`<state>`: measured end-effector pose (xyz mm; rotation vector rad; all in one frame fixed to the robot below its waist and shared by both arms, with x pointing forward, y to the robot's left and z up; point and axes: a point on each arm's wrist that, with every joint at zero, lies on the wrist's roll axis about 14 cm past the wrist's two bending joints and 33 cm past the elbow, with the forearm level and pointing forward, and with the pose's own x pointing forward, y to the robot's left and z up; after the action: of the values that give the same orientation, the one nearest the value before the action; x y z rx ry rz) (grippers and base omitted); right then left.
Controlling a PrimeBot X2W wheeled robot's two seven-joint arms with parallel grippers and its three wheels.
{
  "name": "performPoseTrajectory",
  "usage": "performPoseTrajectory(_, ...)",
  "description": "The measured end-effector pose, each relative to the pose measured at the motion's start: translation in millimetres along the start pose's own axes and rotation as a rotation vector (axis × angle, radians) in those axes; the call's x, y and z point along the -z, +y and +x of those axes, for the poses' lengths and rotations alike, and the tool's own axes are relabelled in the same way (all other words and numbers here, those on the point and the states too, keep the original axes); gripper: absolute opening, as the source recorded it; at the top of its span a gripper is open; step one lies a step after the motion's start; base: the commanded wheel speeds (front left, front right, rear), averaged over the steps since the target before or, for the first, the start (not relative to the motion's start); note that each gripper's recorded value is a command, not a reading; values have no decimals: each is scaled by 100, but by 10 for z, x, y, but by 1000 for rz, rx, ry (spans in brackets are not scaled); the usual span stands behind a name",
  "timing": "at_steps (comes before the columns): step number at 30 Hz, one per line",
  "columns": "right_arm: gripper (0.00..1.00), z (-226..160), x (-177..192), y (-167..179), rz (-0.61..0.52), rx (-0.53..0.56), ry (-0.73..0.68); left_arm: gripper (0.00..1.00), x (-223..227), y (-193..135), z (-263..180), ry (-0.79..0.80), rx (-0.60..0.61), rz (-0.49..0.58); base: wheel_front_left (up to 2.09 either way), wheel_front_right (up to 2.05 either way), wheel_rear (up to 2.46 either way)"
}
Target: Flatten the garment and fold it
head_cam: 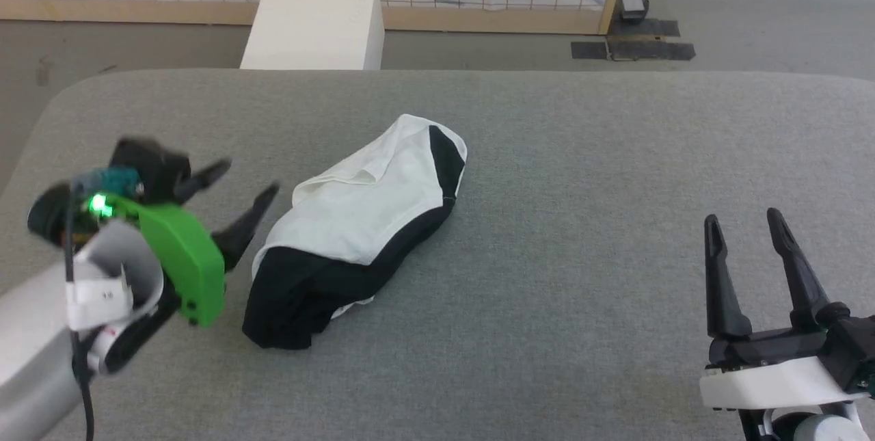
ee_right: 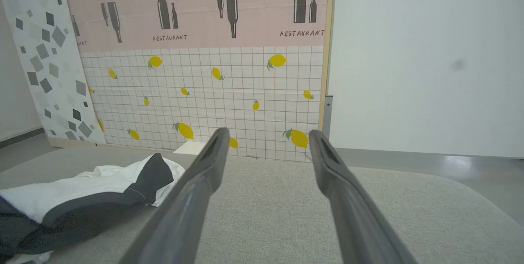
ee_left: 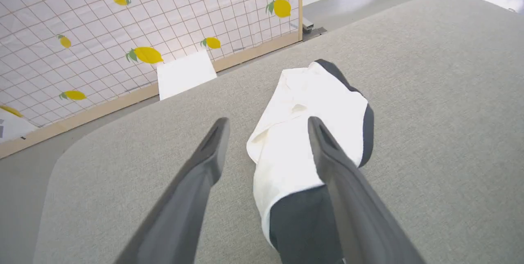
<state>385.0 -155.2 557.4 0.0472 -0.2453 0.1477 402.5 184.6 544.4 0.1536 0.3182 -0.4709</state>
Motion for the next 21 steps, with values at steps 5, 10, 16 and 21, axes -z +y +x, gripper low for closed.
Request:
performPoseTrajectory(5,100,-2,6,26,6,-7,2,100,-401,-104,96,-69,37,84,0,0,0)
performPoseTrajectory(10,100,-27,42,-13,12,7,14,100,-425,-403,379,15,166,127,0,0,0)
performPoseTrajectory(16,100,-57,93,-106,5,35,31,100,8,-671,669,265,286,161,0,0,0)
performPoseTrajectory(21,100,-5,127,-185,6,57,34,100,409,-661,884,451,300,206,0,0,0)
